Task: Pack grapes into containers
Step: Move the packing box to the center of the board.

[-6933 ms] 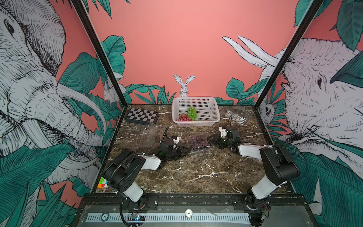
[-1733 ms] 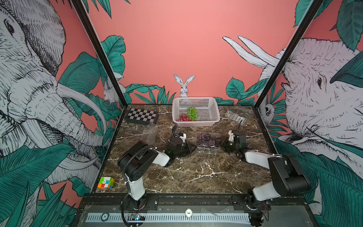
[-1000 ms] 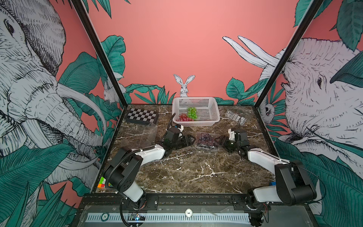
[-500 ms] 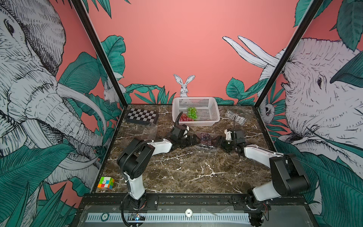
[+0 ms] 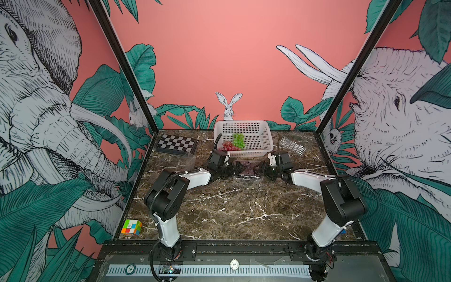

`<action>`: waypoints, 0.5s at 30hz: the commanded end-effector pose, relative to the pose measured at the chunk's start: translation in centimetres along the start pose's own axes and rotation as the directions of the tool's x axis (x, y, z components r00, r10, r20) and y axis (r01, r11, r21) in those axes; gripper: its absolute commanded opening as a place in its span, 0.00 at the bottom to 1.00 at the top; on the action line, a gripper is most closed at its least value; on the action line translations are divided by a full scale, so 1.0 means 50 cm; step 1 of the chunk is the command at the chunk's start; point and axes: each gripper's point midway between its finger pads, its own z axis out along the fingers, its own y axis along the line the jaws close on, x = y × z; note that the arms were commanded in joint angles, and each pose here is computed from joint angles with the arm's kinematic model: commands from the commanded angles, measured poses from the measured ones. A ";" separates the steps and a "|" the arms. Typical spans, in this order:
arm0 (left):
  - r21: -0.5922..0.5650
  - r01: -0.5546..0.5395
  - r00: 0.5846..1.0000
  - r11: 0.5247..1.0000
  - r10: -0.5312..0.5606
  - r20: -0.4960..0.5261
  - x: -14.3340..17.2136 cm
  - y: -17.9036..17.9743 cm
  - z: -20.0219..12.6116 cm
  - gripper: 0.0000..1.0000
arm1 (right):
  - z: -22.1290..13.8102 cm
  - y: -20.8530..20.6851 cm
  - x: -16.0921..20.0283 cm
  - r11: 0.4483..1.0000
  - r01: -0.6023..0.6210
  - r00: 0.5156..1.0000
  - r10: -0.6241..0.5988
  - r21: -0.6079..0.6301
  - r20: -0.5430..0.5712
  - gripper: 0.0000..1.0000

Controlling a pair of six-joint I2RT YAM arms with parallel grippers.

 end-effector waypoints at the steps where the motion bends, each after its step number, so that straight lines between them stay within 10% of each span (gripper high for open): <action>1: -0.012 -0.002 1.000 1.000 0.002 0.022 -0.028 -0.003 -0.010 0.99 | 0.017 0.041 -0.027 0.998 0.028 0.999 -0.027 -0.052 0.020 0.67; 15: -0.010 0.004 0.999 1.000 -0.003 0.039 -0.077 0.001 0.003 0.99 | 0.043 0.061 -0.048 0.997 0.011 1.000 -0.009 -0.072 0.027 0.66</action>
